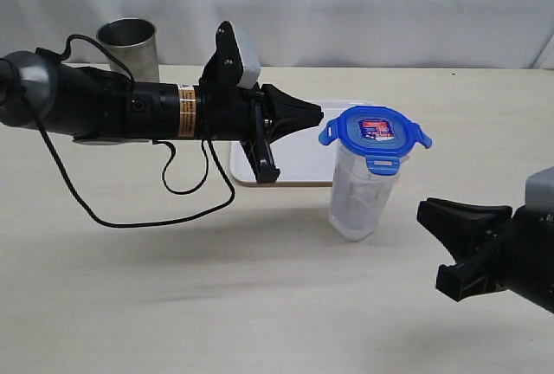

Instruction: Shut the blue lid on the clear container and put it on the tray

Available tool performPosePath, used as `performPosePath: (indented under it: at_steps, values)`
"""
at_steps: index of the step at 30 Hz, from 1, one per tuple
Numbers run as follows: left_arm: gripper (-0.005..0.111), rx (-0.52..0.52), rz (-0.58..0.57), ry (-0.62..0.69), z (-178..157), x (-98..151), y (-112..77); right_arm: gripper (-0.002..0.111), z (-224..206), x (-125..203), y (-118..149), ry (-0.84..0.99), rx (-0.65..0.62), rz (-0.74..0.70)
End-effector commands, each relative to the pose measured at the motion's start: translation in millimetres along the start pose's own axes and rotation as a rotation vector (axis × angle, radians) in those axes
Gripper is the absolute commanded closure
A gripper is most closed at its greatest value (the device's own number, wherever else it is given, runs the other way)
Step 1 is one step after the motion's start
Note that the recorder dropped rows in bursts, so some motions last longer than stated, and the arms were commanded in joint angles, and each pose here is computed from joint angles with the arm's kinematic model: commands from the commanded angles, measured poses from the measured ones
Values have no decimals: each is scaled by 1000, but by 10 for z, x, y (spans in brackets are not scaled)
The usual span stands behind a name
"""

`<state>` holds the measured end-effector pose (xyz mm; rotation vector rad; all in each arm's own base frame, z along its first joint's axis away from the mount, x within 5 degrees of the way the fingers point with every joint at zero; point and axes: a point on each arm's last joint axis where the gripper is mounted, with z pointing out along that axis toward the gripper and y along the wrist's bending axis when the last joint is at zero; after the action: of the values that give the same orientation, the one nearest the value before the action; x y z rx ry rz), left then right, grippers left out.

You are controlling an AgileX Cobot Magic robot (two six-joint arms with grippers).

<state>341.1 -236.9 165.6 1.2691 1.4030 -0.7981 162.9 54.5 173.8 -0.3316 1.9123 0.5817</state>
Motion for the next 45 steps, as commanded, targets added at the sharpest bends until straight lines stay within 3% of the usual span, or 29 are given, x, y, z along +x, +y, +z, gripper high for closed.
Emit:
performPosePath:
  at_steps: [1, 9, 17, 27, 39, 45]
  values:
    - [107, -3, -5, -8, 55, 15, -18, 104, 19, -24, 15, -21, -28, -28]
    - [107, 62, 24, -22, 71, -4, -91, 104, 19, -23, 15, -21, -28, -33]
    - [107, 50, 14, 6, 72, 21, -80, 104, 19, -27, 11, -24, -23, -36]
    - [107, 80, 24, 25, 70, 39, -108, 104, 65, -120, -123, -11, 100, -12]
    - [107, 95, 14, 49, 68, 60, -121, 104, 262, -176, -253, 71, 128, -17]
    - [107, 87, 15, 60, 68, 70, -114, 104, 345, -229, -325, 241, 140, -39]
